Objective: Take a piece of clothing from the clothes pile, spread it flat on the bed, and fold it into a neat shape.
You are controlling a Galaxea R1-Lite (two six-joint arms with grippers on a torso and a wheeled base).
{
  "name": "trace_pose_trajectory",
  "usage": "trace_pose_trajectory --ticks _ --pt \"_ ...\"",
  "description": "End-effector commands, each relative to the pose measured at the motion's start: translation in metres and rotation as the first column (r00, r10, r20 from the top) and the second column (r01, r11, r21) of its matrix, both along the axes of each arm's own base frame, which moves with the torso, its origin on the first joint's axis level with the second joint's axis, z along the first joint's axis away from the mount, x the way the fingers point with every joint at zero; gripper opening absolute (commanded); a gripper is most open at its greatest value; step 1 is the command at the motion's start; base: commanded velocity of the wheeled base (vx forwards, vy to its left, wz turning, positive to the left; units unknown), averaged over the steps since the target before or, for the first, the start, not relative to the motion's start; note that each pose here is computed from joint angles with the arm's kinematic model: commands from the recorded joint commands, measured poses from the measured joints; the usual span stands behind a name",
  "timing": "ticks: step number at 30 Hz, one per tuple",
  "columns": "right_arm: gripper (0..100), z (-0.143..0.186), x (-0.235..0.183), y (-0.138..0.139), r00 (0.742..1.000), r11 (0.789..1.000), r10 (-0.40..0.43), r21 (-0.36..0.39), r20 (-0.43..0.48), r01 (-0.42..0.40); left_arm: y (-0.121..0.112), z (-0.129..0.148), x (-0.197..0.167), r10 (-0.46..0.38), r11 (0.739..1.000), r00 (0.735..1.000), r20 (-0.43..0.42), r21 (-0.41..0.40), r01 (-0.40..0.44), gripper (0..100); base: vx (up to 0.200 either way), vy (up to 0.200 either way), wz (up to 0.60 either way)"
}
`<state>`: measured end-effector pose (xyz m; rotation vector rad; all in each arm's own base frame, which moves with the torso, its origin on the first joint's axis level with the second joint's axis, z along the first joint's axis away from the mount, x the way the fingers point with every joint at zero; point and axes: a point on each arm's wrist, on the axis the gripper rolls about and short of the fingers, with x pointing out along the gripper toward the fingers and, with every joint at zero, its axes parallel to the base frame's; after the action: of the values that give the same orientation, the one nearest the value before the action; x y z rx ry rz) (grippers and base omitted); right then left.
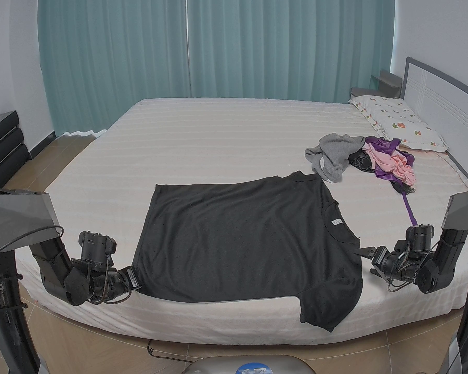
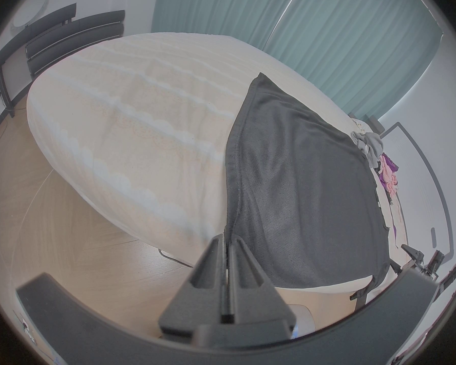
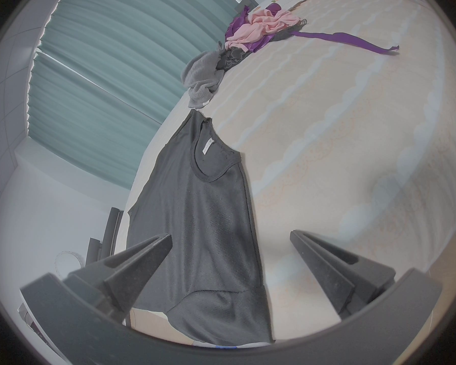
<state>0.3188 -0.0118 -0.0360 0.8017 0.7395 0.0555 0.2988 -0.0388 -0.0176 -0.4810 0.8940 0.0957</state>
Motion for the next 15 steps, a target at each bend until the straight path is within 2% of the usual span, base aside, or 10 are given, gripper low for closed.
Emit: trace_pose_trajectory --ticks 1,9,10,13,15 --pt "100 -0.004 0.008 0.005 1.000 1.000 0.017 0.000 0.011 -0.017 0.000 0.001 0.000 0.000 1.000 1.000 0.004 -0.002 0.000 0 0.000 0.000 0.00" --pt "100 -0.011 0.020 0.009 0.999 0.999 0.042 -0.024 0.034 -0.041 0.000 -0.001 0.000 -0.001 1.000 1.000 -0.003 -0.004 0.001 0 0.000 0.000 0.00" --pt "0 -0.014 0.021 0.009 0.998 0.998 0.049 -0.035 0.033 -0.048 0.000 -0.001 0.000 -0.001 1.000 1.000 -0.003 -0.004 0.001 0 0.000 0.000 0.00" --pt "0 -0.016 0.024 0.009 0.998 0.998 0.049 -0.050 0.039 -0.047 0.000 -0.001 0.000 -0.001 1.000 1.000 -0.003 -0.004 0.001 0 0.000 0.000 0.00" --pt "0 -0.021 0.028 0.008 0.999 0.996 0.019 -0.090 0.039 -0.015 0.000 -0.002 0.000 -0.002 1.000 1.000 -0.008 -0.005 0.002 0 0.000 0.000 0.00"
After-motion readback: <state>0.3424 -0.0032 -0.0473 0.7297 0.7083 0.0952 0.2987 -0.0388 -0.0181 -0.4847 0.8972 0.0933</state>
